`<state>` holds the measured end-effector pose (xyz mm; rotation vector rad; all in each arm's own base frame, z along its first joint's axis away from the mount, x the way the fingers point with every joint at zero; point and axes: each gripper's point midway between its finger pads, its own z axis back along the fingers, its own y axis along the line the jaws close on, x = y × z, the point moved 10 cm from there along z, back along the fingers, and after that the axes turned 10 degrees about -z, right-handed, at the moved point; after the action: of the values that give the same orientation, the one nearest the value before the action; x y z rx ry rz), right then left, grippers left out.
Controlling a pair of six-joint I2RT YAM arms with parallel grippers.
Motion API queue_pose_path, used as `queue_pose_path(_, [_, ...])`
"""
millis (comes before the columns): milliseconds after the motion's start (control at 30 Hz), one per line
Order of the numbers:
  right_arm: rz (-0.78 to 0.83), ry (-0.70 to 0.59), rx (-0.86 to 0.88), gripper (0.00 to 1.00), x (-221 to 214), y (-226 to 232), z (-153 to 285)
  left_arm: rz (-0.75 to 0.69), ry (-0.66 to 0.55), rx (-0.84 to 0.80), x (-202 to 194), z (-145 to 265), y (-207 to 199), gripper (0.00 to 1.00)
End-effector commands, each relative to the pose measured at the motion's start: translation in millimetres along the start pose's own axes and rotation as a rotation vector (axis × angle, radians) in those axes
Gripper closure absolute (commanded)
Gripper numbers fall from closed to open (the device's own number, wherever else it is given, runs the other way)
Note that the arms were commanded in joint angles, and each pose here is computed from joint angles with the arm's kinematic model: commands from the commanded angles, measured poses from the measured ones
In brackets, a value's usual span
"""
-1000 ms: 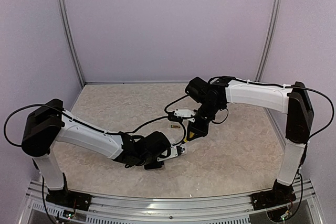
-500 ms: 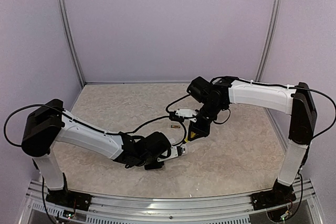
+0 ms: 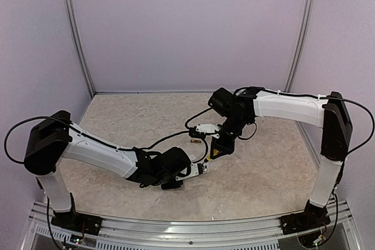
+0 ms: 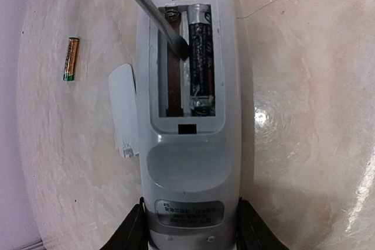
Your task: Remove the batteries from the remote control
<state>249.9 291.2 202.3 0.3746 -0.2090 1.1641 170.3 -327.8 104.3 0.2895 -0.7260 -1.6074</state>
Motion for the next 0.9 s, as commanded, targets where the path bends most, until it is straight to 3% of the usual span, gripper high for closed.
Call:
queue_pose_path(0, [0.026, 0.046, 0.027, 1.00, 1.1, -5.0, -15.6, -0.050, 0.033, -0.060, -6.9, -7.0, -16.6, 0.96])
queue_pose_path(500, [0.102, 0.087, 0.139, 1.00, 9.3, -11.2, -47.5, -0.060, 0.027, -0.058, -5.3, -3.3, -13.6, 0.96])
queue_pose_path(733, [0.104, 0.016, 0.062, 1.00, 6.1, -1.8, -17.7, -0.055, 0.026, -0.054, -3.6, -2.8, -11.7, 0.96])
queue_pose_path(867, [0.126, -0.103, 0.019, 1.00, 16.0, 1.0, -0.9, -0.040, 0.022, -0.065, -3.2, -3.6, -12.2, 0.96])
